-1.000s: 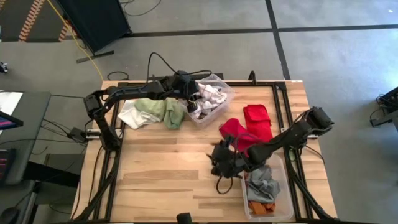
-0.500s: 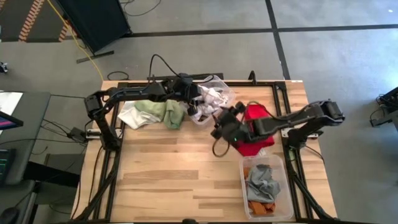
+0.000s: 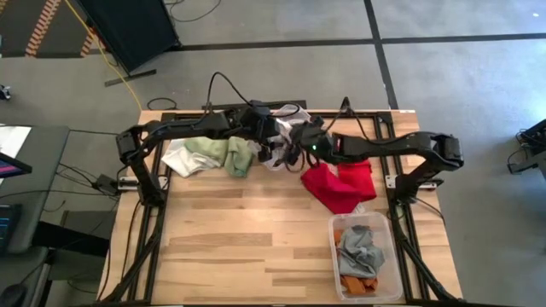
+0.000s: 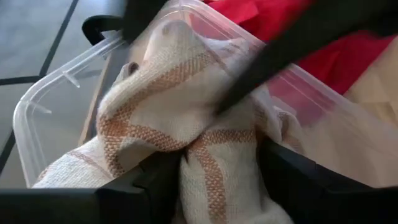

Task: Sort towels by color in basket
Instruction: Put the white patterned towel into the top transparent bin

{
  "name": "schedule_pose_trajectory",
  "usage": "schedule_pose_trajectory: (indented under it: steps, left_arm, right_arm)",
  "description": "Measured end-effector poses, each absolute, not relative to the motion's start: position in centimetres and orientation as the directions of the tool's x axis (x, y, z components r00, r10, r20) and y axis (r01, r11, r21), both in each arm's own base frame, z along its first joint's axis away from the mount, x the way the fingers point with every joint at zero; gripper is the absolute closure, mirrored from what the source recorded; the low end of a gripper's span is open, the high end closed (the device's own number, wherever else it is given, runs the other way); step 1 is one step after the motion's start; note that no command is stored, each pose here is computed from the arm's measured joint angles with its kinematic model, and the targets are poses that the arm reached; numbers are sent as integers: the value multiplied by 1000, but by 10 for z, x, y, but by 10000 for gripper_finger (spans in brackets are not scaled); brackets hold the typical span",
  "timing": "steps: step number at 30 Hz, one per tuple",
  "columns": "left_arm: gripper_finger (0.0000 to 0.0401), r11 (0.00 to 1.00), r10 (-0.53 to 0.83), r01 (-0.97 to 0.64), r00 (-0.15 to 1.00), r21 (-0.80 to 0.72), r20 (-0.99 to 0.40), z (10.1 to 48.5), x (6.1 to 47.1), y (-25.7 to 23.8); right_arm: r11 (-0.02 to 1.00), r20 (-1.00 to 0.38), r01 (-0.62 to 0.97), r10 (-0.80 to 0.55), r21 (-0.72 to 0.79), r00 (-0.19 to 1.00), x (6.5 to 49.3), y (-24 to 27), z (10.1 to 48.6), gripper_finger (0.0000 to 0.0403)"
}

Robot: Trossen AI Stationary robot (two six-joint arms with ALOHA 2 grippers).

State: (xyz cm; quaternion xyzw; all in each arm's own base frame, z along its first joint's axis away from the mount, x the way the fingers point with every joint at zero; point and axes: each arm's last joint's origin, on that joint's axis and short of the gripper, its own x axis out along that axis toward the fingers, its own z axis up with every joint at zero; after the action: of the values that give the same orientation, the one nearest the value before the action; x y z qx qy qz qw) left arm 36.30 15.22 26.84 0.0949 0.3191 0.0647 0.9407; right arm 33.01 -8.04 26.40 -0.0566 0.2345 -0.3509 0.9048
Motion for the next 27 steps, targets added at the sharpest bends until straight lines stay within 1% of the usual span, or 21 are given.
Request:
schedule_pose_trajectory:
  steps: [2, 5, 9, 11, 13, 14, 18, 20, 23, 27]
  left_arm:
    - [195, 973, 180, -54, 783, 223, -595, 271, 363, 152]
    - [195, 972, 184, -54, 775, 227, -604, 271, 362, 152]
    - [195, 975, 183, -49, 734, 219, -653, 268, 357, 153]
    - [195, 974, 188, -49, 716, 220, -673, 272, 354, 152]
    - [195, 971, 187, -35, 729, 237, -659, 285, 350, 150]
    - [195, 969, 186, -29, 734, 243, -653, 293, 347, 148]
    - [195, 966, 197, -32, 735, 257, -649, 313, 331, 142]
    - [195, 959, 211, -40, 757, 279, -618, 328, 323, 137]
    - [195, 951, 222, -53, 803, 305, -553, 358, 303, 126]
    - [195, 951, 228, -63, 807, 304, -545, 381, 273, 113]
  right_arm:
    - [760, -386, 607, -644, -232, 660, 332, -94, 262, 148]
    - [799, -421, 577, -588, -170, 691, 336, -114, 248, 148]
    - [813, -479, 572, -549, -114, 685, 341, -133, 224, 148]
    - [814, -507, 569, -541, -115, 671, 344, -139, 213, 148]
    - [818, -548, 563, -528, -122, 649, 345, -142, 199, 148]
    - [817, -560, 555, -536, -155, 632, 346, -143, 194, 148]
    - [816, -574, 556, -535, -160, 620, 347, -147, 187, 148]
    - [817, -586, 554, -531, -161, 612, 348, -148, 182, 148]
    - [814, -596, 560, -529, -154, 604, 346, -151, 181, 148]
    - [813, -604, 563, -525, -148, 600, 345, -152, 180, 148]
